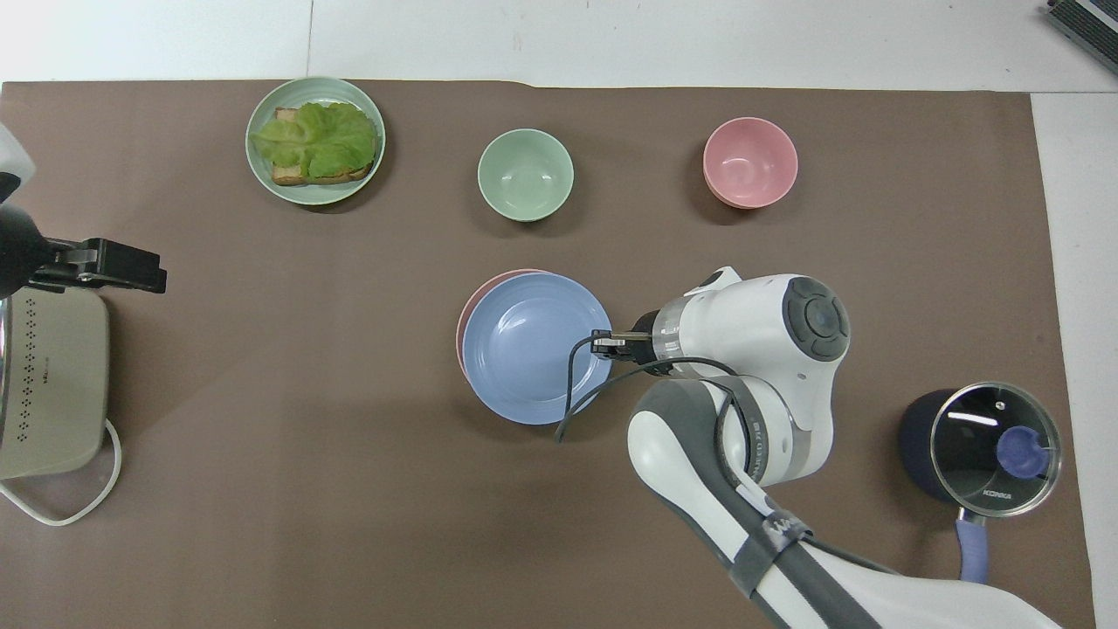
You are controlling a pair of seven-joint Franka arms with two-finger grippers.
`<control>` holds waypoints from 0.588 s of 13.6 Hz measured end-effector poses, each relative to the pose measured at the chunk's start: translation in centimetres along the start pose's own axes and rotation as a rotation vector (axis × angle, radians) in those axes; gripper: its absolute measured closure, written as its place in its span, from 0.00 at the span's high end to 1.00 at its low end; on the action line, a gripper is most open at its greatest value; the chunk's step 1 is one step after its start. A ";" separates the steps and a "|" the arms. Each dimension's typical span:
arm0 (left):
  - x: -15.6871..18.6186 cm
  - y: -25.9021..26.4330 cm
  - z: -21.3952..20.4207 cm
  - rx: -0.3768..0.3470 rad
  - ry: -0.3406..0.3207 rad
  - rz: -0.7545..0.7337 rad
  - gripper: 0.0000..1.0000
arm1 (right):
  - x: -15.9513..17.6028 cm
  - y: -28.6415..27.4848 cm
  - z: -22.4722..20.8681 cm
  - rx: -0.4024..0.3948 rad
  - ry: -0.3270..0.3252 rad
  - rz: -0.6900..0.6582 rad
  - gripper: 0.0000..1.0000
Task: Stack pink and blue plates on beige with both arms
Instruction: 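Lift the blue plate and carry it onto the pink plate, then lower the blue plate onto the stack and open the right gripper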
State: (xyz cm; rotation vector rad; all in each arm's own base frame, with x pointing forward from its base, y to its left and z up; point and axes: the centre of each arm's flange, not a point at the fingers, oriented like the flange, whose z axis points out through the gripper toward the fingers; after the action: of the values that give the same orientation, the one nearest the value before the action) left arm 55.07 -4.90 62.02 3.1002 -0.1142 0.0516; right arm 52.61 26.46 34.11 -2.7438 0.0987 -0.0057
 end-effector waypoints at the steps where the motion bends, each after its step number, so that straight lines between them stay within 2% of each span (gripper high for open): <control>1: 0.0 0.2 0.0 0.000 0.000 0.004 1.00 | -0.1 -0.1 0.6 -0.002 0.004 -0.003 0.06; 8: 0.0 0.8 0.0 -0.002 0.000 0.015 1.00 | -0.3 -0.2 1.9 -0.009 -0.007 -0.005 0.06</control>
State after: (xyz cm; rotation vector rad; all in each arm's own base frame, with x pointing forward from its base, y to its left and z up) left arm 55.00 -5.68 62.02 3.0978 -0.1369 0.0512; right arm 52.32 27.40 32.49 -2.7532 0.0902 0.0024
